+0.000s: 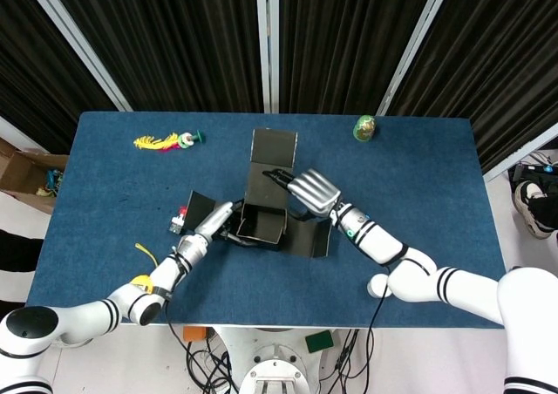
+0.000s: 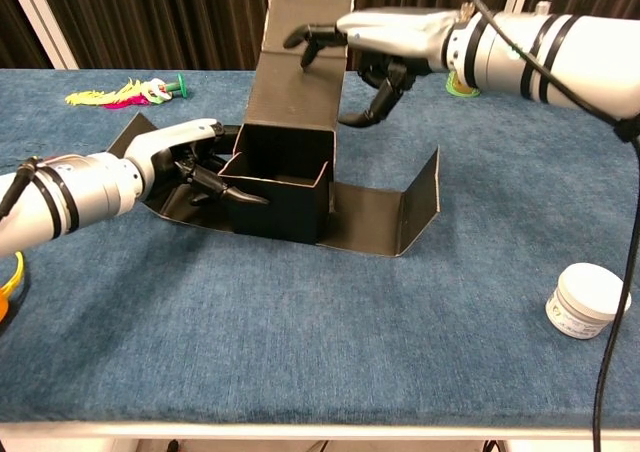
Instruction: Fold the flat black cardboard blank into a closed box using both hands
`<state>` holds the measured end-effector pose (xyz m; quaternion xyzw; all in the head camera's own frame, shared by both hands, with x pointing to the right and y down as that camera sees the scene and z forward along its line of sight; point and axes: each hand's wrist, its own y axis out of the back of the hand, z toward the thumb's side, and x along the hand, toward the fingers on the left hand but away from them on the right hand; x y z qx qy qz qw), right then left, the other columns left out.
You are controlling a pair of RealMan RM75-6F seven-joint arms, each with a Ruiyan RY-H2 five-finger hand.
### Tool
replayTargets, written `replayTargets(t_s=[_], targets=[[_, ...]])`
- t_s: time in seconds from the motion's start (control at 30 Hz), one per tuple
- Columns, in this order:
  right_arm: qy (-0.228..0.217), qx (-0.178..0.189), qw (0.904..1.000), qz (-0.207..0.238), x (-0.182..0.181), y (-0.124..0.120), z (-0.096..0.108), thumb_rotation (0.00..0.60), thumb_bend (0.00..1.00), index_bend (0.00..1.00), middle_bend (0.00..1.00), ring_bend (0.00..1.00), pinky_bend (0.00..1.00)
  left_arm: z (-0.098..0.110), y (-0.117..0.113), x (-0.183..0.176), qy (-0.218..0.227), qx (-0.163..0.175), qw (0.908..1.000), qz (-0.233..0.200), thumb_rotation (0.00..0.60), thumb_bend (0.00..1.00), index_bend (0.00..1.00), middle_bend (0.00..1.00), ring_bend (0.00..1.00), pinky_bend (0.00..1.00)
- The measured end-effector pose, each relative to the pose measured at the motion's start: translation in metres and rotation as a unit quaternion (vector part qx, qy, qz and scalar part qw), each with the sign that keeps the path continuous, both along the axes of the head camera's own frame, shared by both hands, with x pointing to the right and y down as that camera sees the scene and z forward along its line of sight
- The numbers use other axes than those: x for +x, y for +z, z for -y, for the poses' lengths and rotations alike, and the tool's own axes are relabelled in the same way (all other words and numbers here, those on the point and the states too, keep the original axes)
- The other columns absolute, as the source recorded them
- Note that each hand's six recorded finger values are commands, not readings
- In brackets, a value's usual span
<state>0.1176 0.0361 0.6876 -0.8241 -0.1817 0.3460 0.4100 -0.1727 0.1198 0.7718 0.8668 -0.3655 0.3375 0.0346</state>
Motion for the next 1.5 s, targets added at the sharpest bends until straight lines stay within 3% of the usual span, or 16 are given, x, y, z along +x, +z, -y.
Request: replayTargets(t_s=[0.37,0.63,0.83,1.03,1.1,1.2,1.37,1.5], targets=[[0.009,-0.010,0.9938,0.110,0.005,-0.047,-0.007,0.600,0.36,0.00,0.15,0.82,0.89,0.003,-0.013,-0.005,-0.008,-0.019,0.9998,0.003,0.600,0.01,0.32,0.36,0.62,0.89],[0.078,0.058,0.9854,0.140,0.071,-0.081,0.004,0.600,0.35,0.00,0.18,0.82,0.89,0.018,-0.039,-0.021,-0.072,-0.047,0.9948,-0.055,0.600,0.01,0.32,0.36,0.62,0.89],[0.175,0.080,0.9691,0.154,0.143,-0.092,0.007,0.600,0.34,0.00,0.19,0.82,0.89,0.026,-0.060,-0.036,-0.124,-0.071,0.9836,-0.111,0.600,0.01,0.32,0.36,0.62,0.89],[0.242,0.081,0.9481,0.190,0.192,-0.094,0.006,0.600,0.35,0.00,0.21,0.83,0.89,0.029,-0.077,-0.051,-0.176,-0.103,0.9630,-0.176,0.600,0.01,0.32,0.35,0.62,0.89],[0.254,0.085,0.9423,0.201,0.202,-0.092,0.004,0.600,0.31,0.00,0.22,0.83,0.89,0.030,-0.082,-0.054,-0.192,-0.114,0.9542,-0.199,0.600,0.01,0.32,0.35,0.62,0.89],[0.254,0.099,0.9388,0.210,0.199,-0.088,0.001,0.600,0.18,0.02,0.24,0.84,0.90,0.031,-0.088,-0.056,-0.209,-0.129,0.9415,-0.231,0.600,0.01,0.31,0.35,0.62,0.89],[0.237,0.127,0.9369,0.224,0.163,-0.077,-0.006,0.600,0.01,0.06,0.25,0.85,0.90,0.034,-0.097,-0.052,-0.222,-0.155,0.9227,-0.274,0.600,0.01,0.31,0.34,0.62,0.89],[0.221,0.155,0.9325,0.240,0.120,-0.071,-0.007,0.600,0.00,0.09,0.26,0.85,0.91,0.036,-0.101,-0.046,-0.211,-0.163,0.9212,-0.283,0.599,0.01,0.31,0.34,0.62,0.89]])
